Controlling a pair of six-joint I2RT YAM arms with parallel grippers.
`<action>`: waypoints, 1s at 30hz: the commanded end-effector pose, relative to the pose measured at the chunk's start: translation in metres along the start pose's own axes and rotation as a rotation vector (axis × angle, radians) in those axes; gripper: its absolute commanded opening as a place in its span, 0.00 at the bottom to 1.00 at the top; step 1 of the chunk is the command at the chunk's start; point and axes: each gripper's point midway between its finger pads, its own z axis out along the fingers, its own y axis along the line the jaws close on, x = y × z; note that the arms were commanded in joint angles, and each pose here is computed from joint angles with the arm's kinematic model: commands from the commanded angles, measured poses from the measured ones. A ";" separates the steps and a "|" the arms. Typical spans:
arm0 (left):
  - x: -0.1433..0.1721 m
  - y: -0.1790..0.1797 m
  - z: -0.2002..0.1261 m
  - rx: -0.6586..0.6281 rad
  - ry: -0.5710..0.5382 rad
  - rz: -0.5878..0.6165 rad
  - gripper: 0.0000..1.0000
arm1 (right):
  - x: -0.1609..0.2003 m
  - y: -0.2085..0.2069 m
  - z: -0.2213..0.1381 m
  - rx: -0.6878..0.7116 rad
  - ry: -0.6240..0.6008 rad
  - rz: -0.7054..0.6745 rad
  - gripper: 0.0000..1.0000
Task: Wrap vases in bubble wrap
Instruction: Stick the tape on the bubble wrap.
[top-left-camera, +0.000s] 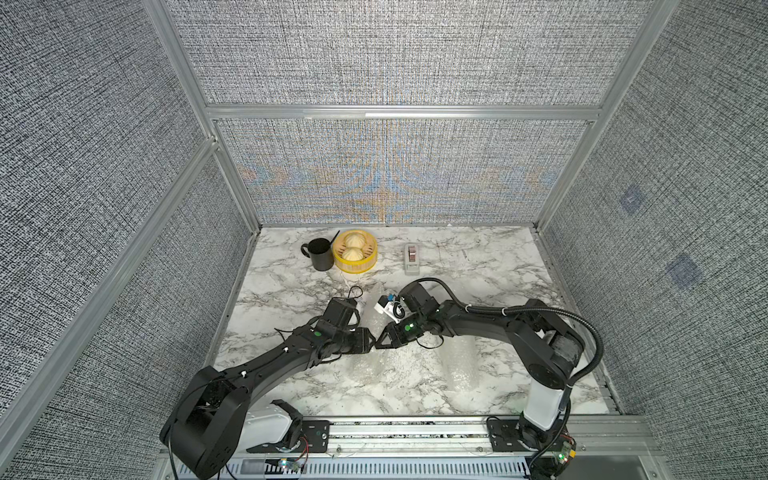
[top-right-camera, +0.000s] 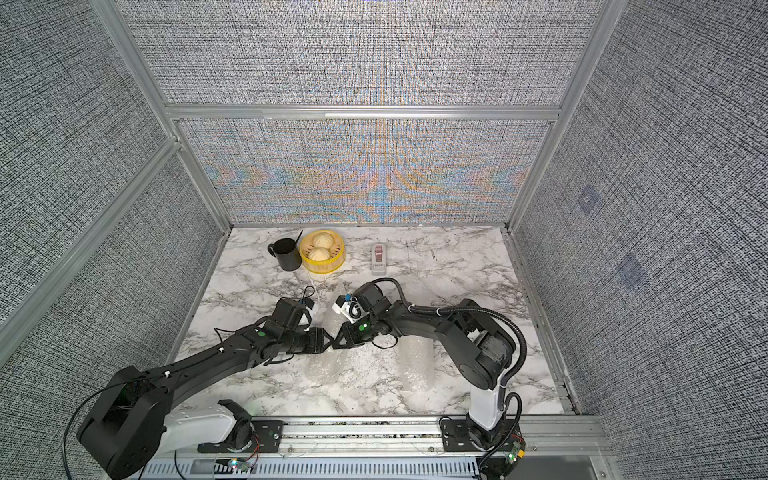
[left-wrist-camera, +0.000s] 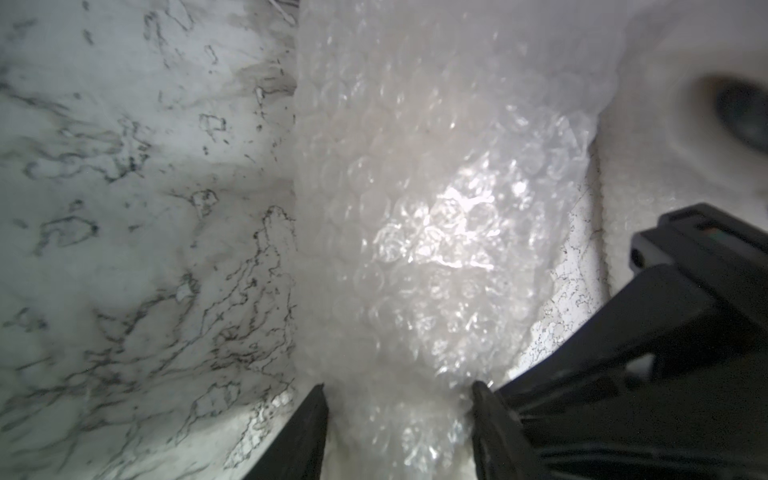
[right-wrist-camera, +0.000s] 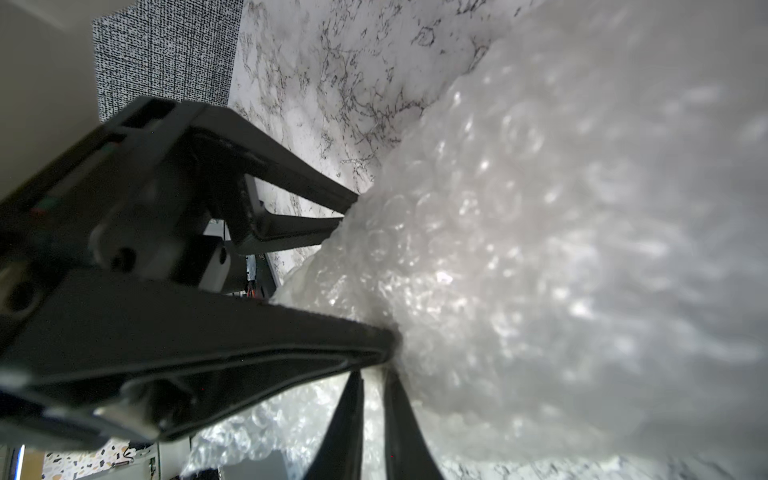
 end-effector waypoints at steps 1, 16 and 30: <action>0.029 0.037 0.001 -0.165 0.097 -0.025 0.54 | -0.009 0.001 -0.010 0.045 -0.040 -0.010 0.24; 0.030 0.036 0.004 -0.160 0.111 -0.018 0.54 | 0.008 0.014 -0.029 0.085 -0.005 -0.003 0.20; 0.028 0.036 0.000 -0.162 0.097 -0.021 0.54 | 0.008 -0.025 0.004 0.165 0.011 0.031 0.02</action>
